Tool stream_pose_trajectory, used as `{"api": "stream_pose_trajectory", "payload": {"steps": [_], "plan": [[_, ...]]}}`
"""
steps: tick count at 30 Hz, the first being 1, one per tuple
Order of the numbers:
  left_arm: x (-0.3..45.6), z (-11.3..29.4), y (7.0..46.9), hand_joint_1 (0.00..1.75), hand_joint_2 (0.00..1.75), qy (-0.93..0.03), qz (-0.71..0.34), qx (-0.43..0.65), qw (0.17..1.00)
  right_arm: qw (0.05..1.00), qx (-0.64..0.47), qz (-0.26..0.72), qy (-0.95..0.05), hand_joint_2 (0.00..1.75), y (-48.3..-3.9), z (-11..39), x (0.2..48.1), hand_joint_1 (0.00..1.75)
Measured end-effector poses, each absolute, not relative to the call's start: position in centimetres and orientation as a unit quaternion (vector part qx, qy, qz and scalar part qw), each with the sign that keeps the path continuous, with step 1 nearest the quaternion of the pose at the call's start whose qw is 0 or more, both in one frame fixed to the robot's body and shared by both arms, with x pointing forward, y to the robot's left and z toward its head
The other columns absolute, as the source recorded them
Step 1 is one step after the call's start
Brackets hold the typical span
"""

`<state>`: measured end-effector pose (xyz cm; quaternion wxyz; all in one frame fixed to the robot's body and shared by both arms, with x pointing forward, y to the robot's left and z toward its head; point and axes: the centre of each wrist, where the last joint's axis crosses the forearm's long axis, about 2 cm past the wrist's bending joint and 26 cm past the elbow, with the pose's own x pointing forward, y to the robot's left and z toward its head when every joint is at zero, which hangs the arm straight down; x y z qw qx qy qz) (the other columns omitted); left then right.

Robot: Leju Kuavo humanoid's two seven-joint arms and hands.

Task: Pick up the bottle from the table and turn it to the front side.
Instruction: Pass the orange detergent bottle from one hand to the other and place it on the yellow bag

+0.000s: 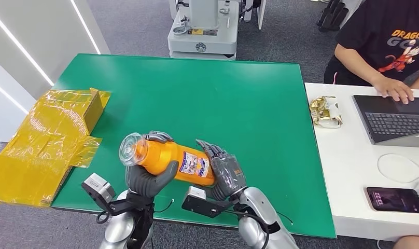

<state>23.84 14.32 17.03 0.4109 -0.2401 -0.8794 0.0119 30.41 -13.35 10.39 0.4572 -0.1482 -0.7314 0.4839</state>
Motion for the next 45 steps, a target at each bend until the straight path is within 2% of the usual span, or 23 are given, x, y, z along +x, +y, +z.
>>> {"api": "stream_pose_trajectory", "payload": {"steps": [13, 18, 24, 28, 34, 39, 45], "plan": [[24.2, 17.4, 14.3, 1.75, 1.75, -0.883, 0.02, -0.222, 0.413, 0.422, -0.119, 0.384, -0.813, 1.75, -12.7, 12.3, 29.3, 0.0], [24.3, 17.3, 14.8, 1.75, 1.75, -0.885, 0.04, -0.202, 0.418, 0.395, -0.104, 0.293, -0.865, 1.75, -12.6, 13.4, 28.6, 0.0], [24.5, 17.1, 15.5, 1.75, 1.75, -0.89, 0.053, -0.172, 0.419, 0.383, -0.092, 0.25, -0.885, 1.75, -12.5, 14.2, 28.0, 0.0], [24.3, 16.9, 17.0, 1.75, 1.75, -0.903, 0.042, -0.105, 0.415, 0.347, -0.082, 0.181, -0.917, 1.75, -12.5, 14.8, 27.2, 0.0], [24.6, 16.2, 20.3, 1.75, 1.75, -0.909, -0.032, 0.026, 0.415, 0.287, -0.078, 0.096, -0.95, 1.75, -11.9, 16.5, 25.7, 0.0], [25.2, 15.5, 23.1, 1.75, 1.75, -0.901, -0.086, 0.097, 0.414, 0.269, -0.068, 0.07, -0.958, 1.75, -11.7, 17.3, 25.1, 0.0], [27.1, 15.4, 27.5, 1.75, 1.75, -0.86, -0.22, 0.29, 0.356, 0.268, -0.053, 0.066, -0.96, 1.75, -11.6, 17.6, 24.8, 0.0]]}}
